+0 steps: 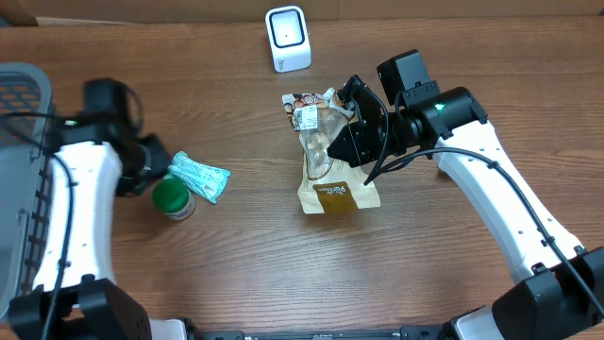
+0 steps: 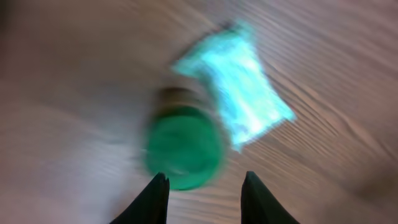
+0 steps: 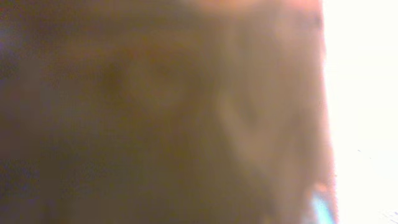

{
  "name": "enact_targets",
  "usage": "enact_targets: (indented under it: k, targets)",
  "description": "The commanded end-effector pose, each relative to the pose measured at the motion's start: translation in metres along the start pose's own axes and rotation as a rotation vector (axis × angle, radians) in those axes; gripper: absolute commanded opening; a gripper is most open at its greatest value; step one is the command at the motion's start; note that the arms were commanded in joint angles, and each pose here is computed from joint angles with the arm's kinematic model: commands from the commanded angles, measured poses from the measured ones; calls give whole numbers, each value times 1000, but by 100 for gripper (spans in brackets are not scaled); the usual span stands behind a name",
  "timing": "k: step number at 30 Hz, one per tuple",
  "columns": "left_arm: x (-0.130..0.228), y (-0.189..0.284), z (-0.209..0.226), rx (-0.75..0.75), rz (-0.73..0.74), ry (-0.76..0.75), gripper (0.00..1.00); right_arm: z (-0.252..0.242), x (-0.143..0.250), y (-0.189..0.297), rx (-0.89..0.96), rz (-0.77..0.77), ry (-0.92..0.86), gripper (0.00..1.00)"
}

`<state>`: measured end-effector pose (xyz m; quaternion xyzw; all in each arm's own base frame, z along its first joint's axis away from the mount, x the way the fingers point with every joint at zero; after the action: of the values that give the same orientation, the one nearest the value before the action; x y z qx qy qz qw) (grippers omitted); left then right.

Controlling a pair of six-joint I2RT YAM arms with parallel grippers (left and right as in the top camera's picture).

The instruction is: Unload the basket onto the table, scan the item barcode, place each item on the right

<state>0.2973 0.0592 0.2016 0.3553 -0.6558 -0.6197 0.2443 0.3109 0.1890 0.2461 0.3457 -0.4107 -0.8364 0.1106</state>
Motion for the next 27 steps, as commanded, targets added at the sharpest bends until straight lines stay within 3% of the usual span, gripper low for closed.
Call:
enact_targets:
  k: [1, 8, 14, 27]
  targets:
    - [-17, 6, 31, -125, -73, 152, 26, 5, -7, 11, 6, -40, 26, 4]
    - [-3, -44, 54, -197, -29, 222, 24, 5, -6, 11, 5, -39, 25, 4]
    - [4, -75, 55, -158, -27, 194, 4, 6, -6, 11, 5, -36, 23, 4]
    - [26, -107, 38, 5, 44, 129, 4, 6, -6, 11, 4, -36, 23, 4]
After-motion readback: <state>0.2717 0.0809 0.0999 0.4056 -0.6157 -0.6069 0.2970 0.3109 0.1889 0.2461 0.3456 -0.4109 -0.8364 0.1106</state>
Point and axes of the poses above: each gripper's point midway between its finger pads, its own y axis back along the fingers, its own z axis along the line the jaws close on, x = y × z, the point moved 6 cm from there along y, back along the fingers, and after that the axes turned 14 degrees about y, right-handed, at the moved point
